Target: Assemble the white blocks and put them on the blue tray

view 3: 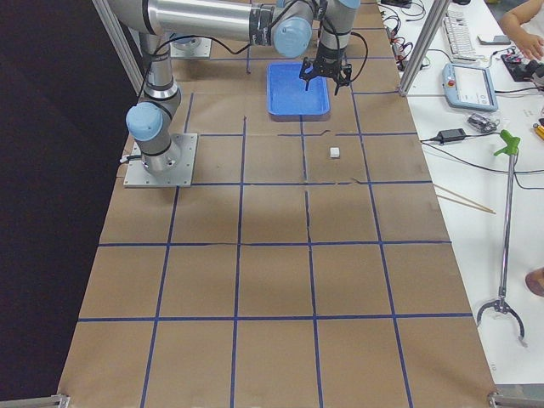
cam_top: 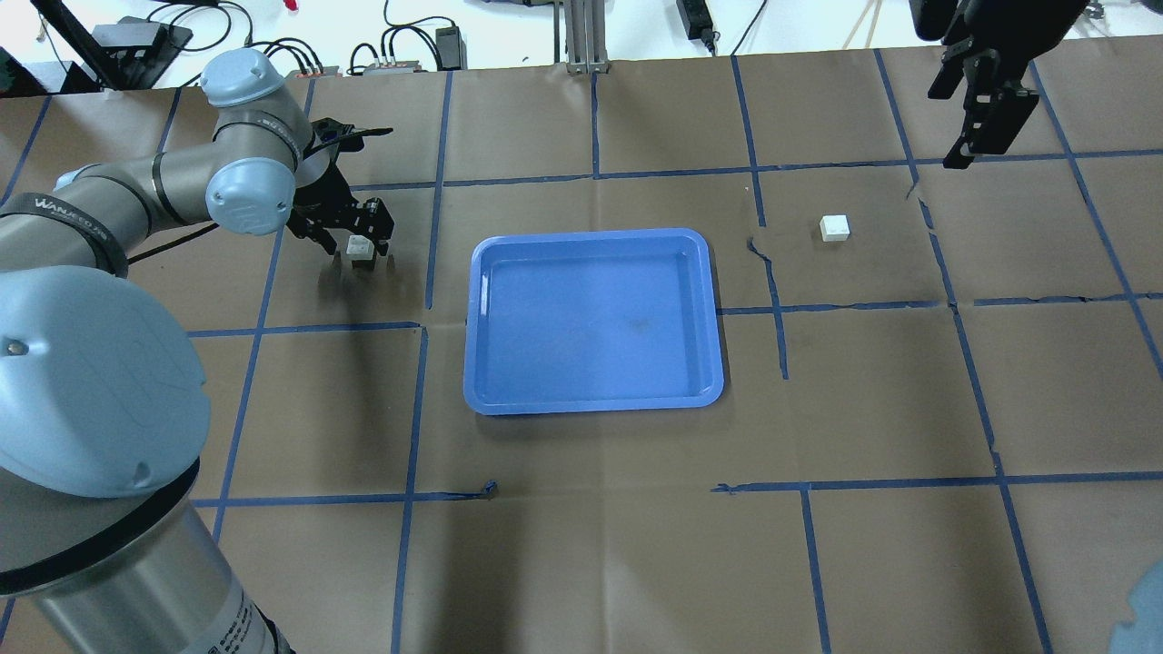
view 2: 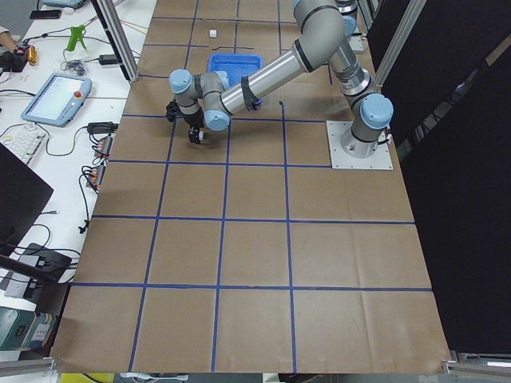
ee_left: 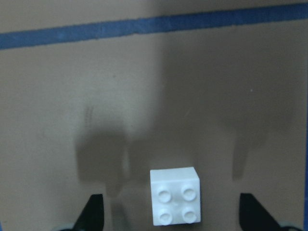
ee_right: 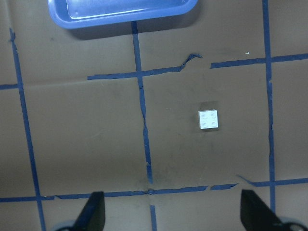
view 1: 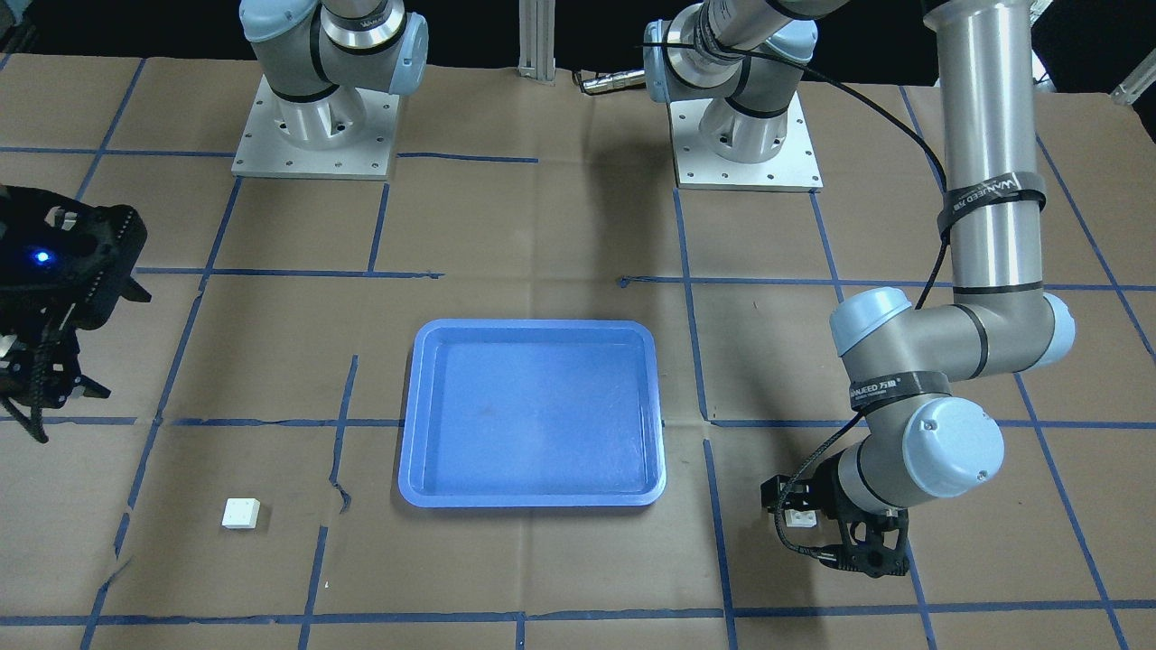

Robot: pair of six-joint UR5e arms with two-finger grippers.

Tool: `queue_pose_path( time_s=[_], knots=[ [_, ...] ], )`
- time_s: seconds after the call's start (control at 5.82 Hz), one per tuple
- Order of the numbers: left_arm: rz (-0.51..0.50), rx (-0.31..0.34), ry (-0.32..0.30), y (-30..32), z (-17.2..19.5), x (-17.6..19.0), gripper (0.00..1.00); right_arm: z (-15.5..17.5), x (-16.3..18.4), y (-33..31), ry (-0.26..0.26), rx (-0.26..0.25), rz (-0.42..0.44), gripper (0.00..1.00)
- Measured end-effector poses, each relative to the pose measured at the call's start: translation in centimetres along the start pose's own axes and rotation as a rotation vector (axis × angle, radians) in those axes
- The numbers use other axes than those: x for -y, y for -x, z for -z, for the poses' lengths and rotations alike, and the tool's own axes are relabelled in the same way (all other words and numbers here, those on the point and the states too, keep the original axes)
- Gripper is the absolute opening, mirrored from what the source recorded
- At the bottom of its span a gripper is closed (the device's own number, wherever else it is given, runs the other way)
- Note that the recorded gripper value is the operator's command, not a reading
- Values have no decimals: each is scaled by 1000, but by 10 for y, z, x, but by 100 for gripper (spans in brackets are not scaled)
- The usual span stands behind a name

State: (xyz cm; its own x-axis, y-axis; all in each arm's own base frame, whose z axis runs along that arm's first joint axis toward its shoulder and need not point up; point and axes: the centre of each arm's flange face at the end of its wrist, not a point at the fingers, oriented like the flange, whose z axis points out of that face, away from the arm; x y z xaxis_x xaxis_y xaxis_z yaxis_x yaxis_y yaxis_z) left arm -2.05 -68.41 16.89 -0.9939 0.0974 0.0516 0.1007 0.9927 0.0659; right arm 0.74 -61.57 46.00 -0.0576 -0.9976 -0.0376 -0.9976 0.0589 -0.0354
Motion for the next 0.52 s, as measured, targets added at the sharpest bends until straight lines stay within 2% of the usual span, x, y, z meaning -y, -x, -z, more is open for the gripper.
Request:
queue_pose_path(
  time_s=[0.17, 0.34, 0.52],
  knots=[
    [-1, 1, 3, 0, -1, 0, 5, -9, -20, -21, -34, 0, 64, 100],
    [0, 3, -2, 0, 2, -1, 2, -22, -32, -34, -71, 8, 92, 100],
    [-10, 6, -12, -1, 9, -1, 3, -40, -33, -40, -134, 20, 111, 100]
  ],
)
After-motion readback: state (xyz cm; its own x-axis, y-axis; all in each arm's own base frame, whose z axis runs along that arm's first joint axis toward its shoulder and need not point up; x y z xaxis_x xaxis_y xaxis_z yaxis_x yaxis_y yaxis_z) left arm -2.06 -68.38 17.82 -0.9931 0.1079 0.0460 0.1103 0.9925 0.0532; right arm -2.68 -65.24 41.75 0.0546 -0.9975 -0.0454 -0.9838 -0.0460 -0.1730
